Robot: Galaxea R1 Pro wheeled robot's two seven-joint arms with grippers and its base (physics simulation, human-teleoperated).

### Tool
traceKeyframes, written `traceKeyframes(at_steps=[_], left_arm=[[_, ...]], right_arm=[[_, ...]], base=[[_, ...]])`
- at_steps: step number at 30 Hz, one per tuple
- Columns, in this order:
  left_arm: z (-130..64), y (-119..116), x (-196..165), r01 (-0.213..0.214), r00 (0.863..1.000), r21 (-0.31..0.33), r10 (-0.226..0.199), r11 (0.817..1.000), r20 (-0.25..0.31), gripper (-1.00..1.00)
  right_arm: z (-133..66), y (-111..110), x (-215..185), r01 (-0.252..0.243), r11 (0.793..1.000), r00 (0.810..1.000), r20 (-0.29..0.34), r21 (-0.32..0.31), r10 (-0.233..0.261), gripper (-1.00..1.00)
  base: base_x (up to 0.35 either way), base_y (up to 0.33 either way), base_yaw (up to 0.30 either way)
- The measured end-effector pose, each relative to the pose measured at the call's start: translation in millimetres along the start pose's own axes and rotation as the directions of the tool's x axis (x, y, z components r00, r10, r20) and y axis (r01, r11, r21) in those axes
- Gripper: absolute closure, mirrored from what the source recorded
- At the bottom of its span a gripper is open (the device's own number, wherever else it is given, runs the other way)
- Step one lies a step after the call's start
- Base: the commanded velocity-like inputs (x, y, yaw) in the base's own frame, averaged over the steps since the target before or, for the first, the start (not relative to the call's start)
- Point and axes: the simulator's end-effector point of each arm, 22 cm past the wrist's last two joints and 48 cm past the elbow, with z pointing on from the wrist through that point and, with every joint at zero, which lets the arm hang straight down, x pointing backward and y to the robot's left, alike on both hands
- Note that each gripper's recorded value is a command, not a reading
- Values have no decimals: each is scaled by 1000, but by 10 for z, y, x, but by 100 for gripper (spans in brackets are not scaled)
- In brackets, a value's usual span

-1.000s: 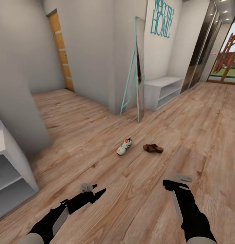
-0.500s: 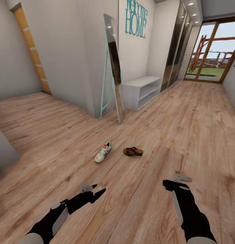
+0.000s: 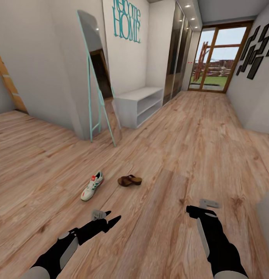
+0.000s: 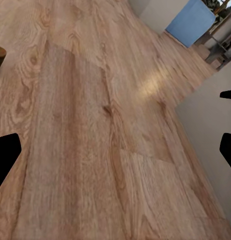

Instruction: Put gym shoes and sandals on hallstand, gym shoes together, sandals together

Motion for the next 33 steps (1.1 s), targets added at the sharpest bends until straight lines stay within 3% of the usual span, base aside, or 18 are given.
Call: traceKeyframes(at_steps=[8, 24, 33], left_arm=[[0, -3, 0, 0, 1000, 1, 0, 1000, 0, -100], [-1, -3, 0, 0, 1000, 1, 0, 1000, 0, -100], [-4, 0, -4, 0, 1000, 2, 0, 1000, 1, -100]], right_arm=[[0, 4, -1, 1, 1000, 1000, 1, -1, -1, -100], [0, 4, -2, 1, 1000, 1000, 1, 0, -1, -100], [0, 4, -1, 1, 1000, 1000, 0, 0, -1, -100]], base=[[295, -242, -203], [299, -229, -26], [299, -228, -171]])
